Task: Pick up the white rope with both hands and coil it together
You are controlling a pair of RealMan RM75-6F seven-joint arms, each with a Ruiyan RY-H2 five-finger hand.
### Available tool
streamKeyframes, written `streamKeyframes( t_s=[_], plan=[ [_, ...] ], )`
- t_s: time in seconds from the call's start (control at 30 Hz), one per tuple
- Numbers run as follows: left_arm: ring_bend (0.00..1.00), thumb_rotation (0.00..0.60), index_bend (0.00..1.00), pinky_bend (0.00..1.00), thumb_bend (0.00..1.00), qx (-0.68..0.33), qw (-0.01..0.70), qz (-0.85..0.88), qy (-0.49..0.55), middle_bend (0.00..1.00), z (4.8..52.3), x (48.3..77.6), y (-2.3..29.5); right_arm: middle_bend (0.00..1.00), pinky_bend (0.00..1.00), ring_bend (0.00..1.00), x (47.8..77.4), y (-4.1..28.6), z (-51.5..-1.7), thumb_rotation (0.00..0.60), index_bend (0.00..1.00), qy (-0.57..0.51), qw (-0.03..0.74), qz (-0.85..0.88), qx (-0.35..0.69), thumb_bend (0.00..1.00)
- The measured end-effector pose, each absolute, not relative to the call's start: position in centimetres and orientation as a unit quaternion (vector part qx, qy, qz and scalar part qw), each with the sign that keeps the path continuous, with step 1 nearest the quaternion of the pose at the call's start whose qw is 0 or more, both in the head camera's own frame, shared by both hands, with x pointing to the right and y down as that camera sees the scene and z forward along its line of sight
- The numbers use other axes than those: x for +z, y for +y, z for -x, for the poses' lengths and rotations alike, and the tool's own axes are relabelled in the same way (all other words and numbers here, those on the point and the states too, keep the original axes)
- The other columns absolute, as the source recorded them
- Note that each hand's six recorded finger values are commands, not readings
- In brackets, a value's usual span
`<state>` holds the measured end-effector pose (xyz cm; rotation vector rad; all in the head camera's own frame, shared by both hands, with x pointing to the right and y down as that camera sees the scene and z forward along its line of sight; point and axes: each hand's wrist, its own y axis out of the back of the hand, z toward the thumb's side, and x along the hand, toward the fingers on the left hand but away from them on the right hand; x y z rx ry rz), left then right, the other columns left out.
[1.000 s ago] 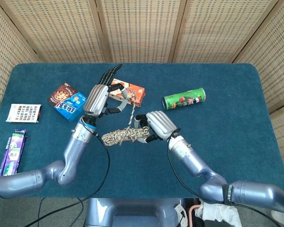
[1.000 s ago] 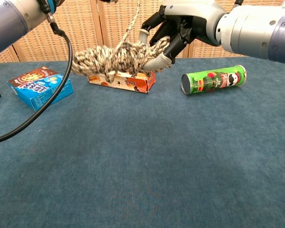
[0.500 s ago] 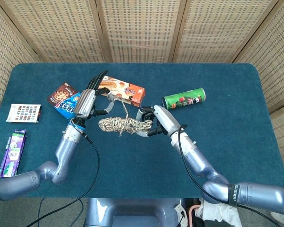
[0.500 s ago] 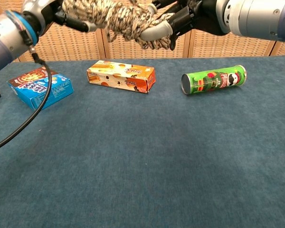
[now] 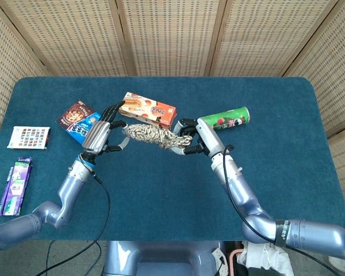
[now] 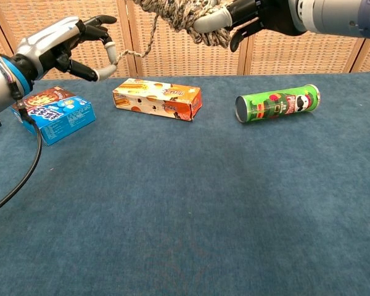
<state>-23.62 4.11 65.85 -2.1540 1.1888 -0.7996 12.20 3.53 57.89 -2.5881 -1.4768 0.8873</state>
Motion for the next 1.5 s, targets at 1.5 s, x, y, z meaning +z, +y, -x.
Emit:
streamKeyframes(
  t_s=[1.5],
  plan=[
    [0.00, 0.600, 0.88, 0.00, 0.59, -0.266, 0.452, 0.790, 0.319, 0.00, 23.3, 63.7, 8.2, 0.78, 0.59, 0.57, 58.6, 2.2, -12.5, 0.600, 0.73, -0.544, 0.129, 0.733, 0.389, 0.63]
  ],
)
